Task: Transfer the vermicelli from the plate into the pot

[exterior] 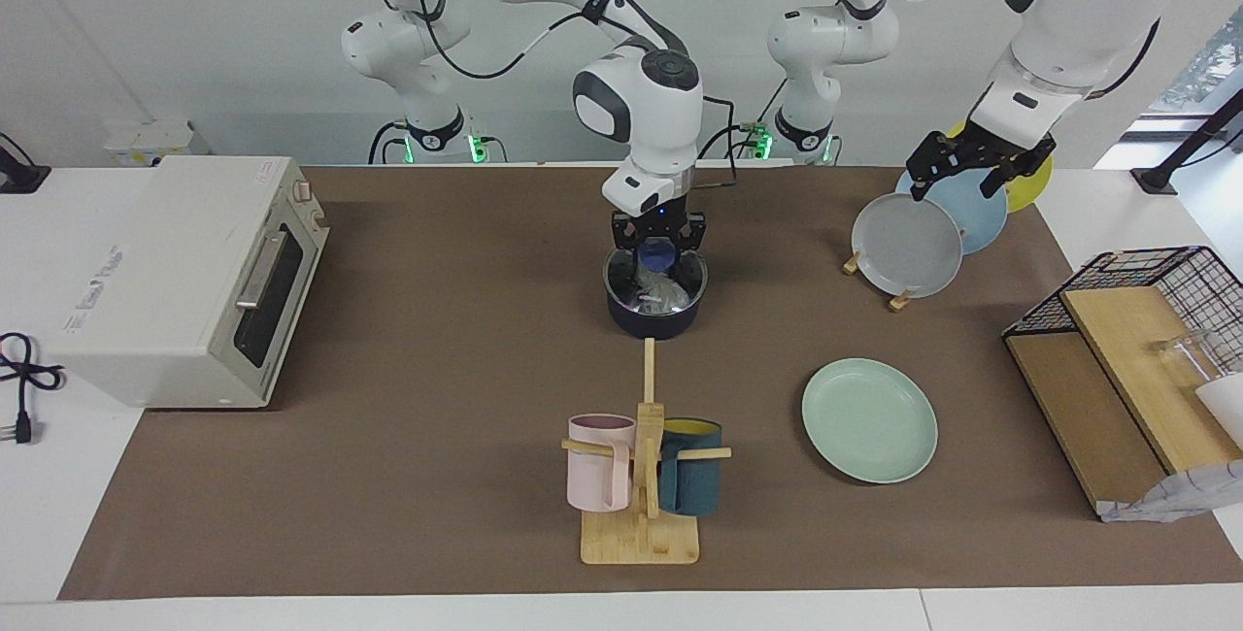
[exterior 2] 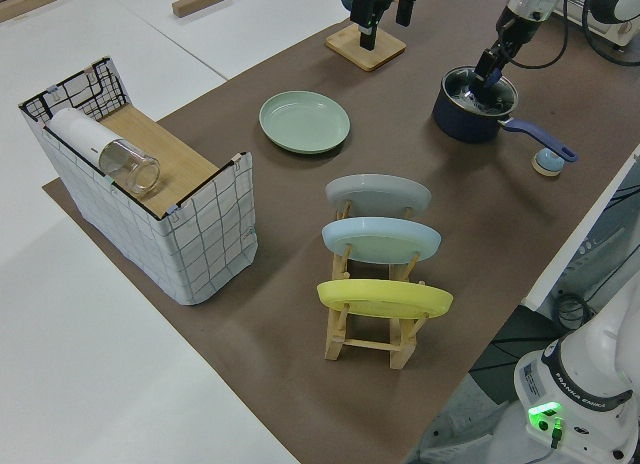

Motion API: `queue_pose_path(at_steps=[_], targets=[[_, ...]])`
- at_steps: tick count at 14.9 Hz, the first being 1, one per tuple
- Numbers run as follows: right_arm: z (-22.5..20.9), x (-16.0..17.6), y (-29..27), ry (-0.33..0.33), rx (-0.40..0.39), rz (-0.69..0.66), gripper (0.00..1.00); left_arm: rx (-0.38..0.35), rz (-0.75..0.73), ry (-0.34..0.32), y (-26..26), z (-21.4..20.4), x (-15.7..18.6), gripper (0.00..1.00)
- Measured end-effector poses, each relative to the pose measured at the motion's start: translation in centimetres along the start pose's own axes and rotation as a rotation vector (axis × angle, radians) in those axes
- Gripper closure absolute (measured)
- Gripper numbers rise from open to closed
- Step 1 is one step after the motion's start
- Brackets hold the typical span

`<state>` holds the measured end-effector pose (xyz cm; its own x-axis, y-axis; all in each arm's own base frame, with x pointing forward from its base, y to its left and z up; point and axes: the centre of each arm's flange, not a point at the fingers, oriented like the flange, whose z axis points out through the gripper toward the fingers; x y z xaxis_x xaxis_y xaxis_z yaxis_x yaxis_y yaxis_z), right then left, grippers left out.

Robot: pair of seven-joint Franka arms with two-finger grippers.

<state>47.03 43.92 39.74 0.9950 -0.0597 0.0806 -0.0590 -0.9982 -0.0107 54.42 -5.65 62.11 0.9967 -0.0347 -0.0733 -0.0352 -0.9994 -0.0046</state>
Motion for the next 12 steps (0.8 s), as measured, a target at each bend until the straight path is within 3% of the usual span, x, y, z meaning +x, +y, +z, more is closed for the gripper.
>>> queue_pose_path(at_steps=[6,8,12], targets=[[0.0,0.0,0.0,0.0,0.0,0.001,0.34,-0.002,-0.01,0.009,-0.7,-0.1,0.1,0.0],[0.1,0.1,0.1,-0.002,-0.002,0.003,0.29,-0.002,-0.01,0.01,-0.8,-0.1,0.2,0.0],[-0.7,1.5,1.3,0.005,-0.002,0.031,0.0,-0.002,-0.008,0.011,-0.7,-0.1,0.2,0.0]])
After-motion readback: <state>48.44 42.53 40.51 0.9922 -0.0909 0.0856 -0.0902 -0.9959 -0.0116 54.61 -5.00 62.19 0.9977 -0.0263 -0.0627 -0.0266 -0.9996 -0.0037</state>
